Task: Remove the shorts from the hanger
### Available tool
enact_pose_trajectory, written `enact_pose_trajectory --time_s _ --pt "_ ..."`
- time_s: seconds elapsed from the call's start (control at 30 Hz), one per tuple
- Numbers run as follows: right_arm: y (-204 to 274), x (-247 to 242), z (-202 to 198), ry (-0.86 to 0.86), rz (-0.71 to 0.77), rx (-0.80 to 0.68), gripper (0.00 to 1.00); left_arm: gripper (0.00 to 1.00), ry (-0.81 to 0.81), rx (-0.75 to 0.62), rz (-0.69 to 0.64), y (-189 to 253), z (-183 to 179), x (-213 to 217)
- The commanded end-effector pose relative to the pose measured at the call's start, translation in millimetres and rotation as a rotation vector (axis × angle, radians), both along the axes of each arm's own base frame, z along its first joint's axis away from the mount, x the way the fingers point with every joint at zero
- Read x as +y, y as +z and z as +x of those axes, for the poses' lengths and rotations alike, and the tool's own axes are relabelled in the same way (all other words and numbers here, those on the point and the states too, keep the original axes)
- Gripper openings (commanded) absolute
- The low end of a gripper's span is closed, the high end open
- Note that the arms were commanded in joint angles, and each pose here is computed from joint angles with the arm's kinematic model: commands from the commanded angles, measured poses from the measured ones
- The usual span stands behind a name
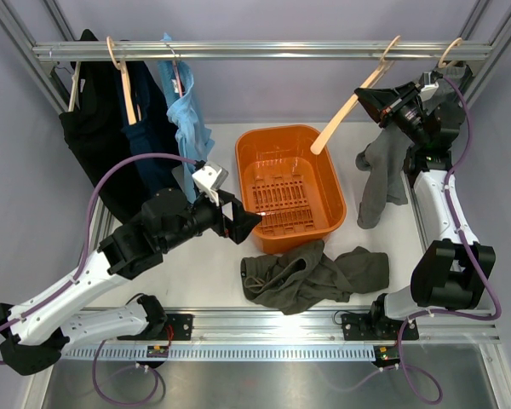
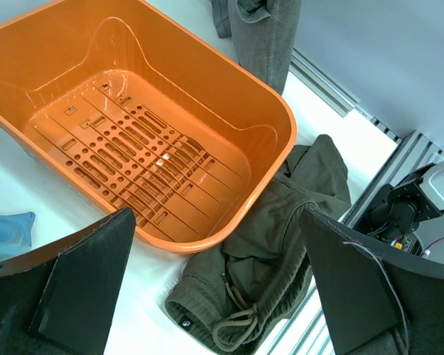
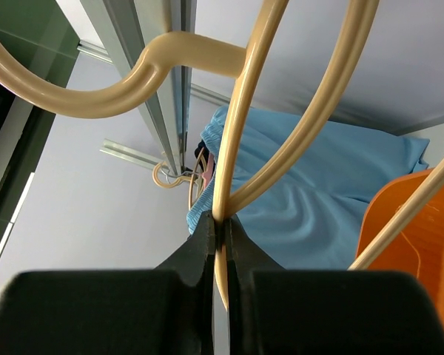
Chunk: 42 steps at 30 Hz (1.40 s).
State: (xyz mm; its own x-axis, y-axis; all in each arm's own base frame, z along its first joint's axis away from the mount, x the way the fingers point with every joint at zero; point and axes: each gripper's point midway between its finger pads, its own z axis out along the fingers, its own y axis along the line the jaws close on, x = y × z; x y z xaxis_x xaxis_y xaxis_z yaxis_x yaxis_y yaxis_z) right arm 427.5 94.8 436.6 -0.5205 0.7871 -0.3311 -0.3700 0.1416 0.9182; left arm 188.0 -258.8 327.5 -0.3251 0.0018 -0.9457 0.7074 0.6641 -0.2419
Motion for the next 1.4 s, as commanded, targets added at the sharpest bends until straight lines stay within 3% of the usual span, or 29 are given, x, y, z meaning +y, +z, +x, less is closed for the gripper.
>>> enact_pose_trajectory --time_s 0.0,0.4,0.53,0.97,1.07,1.1,1.17,1.2,1.27,1.3,1.33,1.37 --pt "3 0 -4 0.0 0.005 -0.005 0.08 0.99 -0.012 -0.017 -0.06 10 1 -7" --pt "14 3 -12 0.009 -0.043 -0.079 0.37 0.99 -0.034 0.0 -0.058 5 1 -14" --pt "16 3 -17 0.011 -0.062 -0.103 0.53 0.99 -0.034 -0.002 -0.061 5 0 -14" --pt "9 16 -50 0.066 -0.201 -0.203 0.87 0.99 -0.033 -0.008 -0.062 5 -1 -11" --pt "0 20 -68 0.087 -0.355 -0.246 0.91 0.99 -0.024 -0.008 -0.06 4 -1 -8" --pt "-1 19 -72 0.07 -0.468 -0.332 0.91 0.99 -0.018 -0.009 -0.06 3 -1 -6" --pt "-13 23 -99 0.115 -0.581 -0.342 0.93 0.99 -0.005 -0.008 -0.053 1 -1 -2" --pt "-20 21 -107 0.11 -0.713 -0.44 0.93 0.99 0.012 -0.007 -0.049 -1 1 0" --pt "-42 26 -144 0.204 -0.814 -0.459 0.94 0.99 0.031 0.002 -0.035 -8 2 4" --pt "-48 24 -153 0.216 -0.97 -0.628 0.95 0.99 0.052 0.002 -0.041 -8 4 7" --pt "-71 33 -194 0.355 -0.952 -0.59 0.95 0.99 0.065 0.004 -0.042 -10 5 9" --pt "-84 35 -215 0.421 -1.002 -0.645 0.96 0.99 0.078 0.006 -0.045 -11 5 11"
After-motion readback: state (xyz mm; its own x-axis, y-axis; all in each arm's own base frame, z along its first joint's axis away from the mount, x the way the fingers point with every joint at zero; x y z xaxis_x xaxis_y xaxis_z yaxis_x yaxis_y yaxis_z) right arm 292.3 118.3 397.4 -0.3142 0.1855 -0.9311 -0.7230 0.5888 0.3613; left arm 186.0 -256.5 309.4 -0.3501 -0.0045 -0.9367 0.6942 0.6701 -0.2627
